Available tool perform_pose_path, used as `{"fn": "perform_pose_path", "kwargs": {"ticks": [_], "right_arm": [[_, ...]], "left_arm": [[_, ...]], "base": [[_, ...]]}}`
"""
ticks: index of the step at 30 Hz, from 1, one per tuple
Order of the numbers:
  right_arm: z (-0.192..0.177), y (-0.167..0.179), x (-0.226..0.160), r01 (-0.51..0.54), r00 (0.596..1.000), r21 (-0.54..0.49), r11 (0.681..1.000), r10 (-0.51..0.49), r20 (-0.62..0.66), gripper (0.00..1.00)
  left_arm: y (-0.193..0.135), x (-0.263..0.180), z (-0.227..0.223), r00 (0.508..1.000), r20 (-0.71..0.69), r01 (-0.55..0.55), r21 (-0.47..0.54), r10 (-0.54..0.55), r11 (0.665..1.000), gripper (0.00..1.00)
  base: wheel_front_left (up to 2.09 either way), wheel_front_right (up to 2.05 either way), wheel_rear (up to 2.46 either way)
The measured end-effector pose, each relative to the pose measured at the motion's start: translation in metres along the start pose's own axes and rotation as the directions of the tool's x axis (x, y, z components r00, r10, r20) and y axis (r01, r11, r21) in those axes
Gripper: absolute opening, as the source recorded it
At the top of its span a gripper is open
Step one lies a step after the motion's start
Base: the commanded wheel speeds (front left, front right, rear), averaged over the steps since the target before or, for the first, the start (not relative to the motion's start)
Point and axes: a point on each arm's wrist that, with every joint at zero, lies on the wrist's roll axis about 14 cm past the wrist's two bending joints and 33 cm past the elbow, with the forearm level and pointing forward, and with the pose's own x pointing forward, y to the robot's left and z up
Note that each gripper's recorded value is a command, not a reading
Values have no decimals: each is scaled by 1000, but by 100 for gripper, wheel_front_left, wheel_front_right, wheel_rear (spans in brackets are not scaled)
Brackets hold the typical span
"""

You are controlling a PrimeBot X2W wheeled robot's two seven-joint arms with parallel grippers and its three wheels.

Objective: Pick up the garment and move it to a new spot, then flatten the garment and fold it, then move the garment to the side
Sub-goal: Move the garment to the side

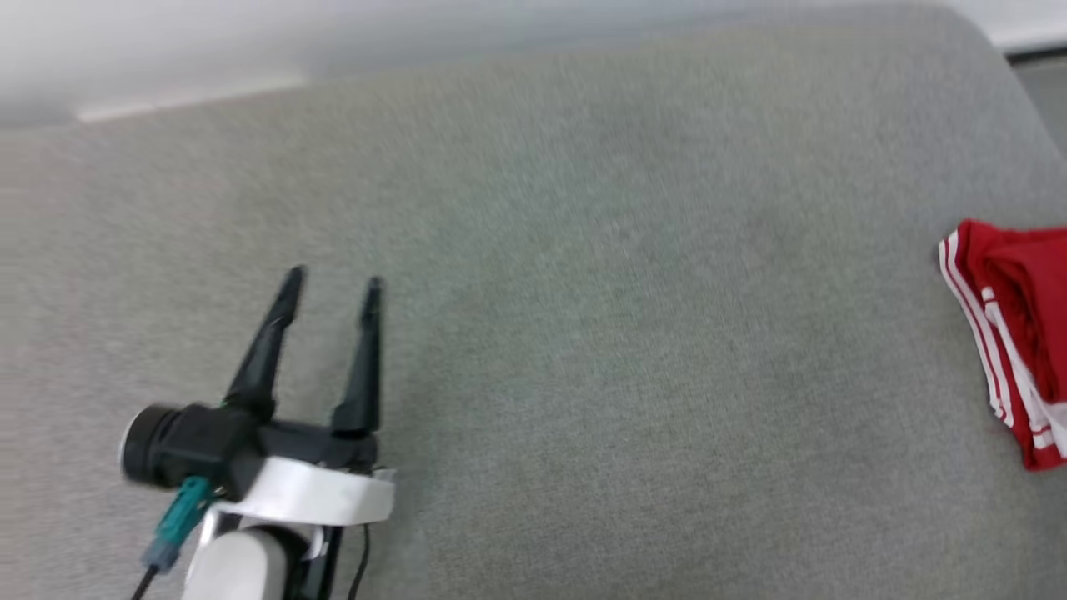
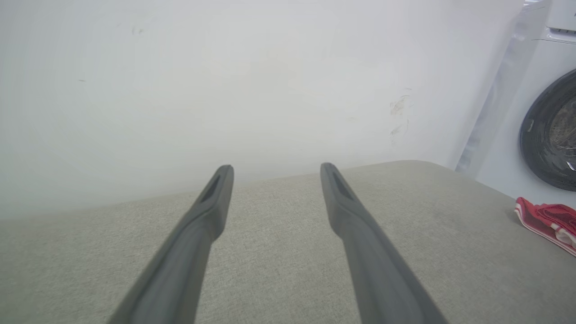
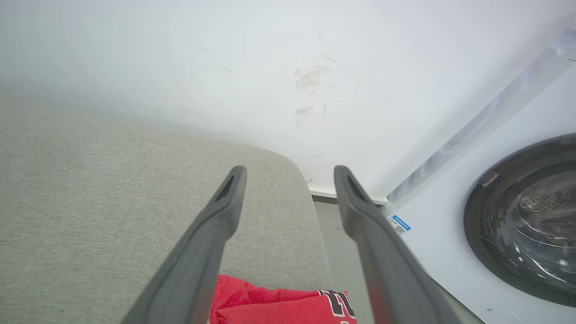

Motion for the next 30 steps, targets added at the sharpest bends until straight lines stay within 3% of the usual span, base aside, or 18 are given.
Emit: {"fn": "perform_pose_path", "kwargs": {"ticks": [6,13,22,30], "right_arm": [[46,41,-31,-81,972,178,981,38,233,100],[64,98,-70,-198,923,344,918,56,380,100],[55,164,-110,-305,901,461,833,97,422,100],[49,180,-124,-314,903,488,814,96,420,100]], "left_arm": [[31,-35,33,990,46,-138,43,136,989,100],[51,-74,53,966,74,-250,51,246,967,100],[60,-112,48,948,36,-319,54,317,946,100],[57,-120,43,948,18,-317,43,317,947,100]], "base": [[0,0,0],[0,0,0],[0,0,0],[0,0,0]]}}
